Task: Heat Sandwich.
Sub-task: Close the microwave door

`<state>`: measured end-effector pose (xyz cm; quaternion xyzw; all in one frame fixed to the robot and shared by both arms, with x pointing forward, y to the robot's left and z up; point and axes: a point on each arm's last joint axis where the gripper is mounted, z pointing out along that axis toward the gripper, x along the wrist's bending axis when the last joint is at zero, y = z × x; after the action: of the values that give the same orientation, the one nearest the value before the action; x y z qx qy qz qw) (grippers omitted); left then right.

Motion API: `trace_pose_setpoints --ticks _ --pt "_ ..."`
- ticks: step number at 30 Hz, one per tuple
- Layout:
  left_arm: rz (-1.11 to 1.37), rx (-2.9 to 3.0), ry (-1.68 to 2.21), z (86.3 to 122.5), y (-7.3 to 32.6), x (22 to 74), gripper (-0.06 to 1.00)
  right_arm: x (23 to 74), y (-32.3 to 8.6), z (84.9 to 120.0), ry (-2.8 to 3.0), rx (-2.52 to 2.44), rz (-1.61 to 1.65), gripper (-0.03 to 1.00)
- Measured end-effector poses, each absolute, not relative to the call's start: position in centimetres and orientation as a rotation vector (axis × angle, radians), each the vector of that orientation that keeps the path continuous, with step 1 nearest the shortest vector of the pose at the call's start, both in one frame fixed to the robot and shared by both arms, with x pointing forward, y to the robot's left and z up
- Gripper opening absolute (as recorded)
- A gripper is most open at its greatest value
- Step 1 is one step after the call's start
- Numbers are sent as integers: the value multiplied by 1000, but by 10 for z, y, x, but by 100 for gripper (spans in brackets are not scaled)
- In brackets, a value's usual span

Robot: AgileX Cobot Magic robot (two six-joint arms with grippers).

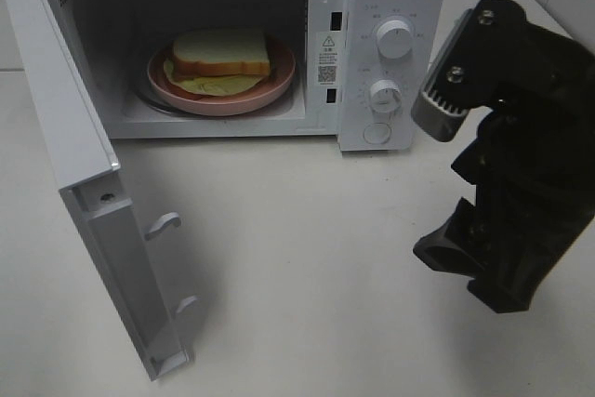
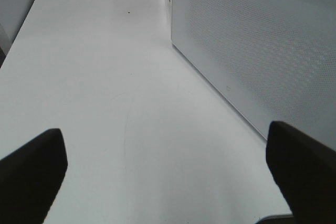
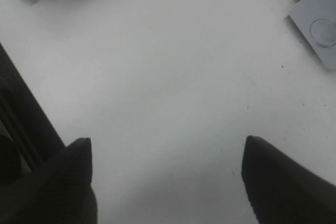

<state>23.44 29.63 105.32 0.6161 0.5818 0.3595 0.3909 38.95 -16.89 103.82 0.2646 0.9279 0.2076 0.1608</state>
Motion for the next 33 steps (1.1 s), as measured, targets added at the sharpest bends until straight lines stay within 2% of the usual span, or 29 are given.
trace_pose_setpoints --ticks 11,28,33 --pt "913 1565 1478 1053 296 234 97 359 -196 1061 2601 1055 630 76" --pt "913 1565 1478 1053 296 234 97 321 -231 1074 2619 1131 547 76" --pt "913 1565 1478 1053 296 234 97 305 -245 1084 2552 1130 662 76"
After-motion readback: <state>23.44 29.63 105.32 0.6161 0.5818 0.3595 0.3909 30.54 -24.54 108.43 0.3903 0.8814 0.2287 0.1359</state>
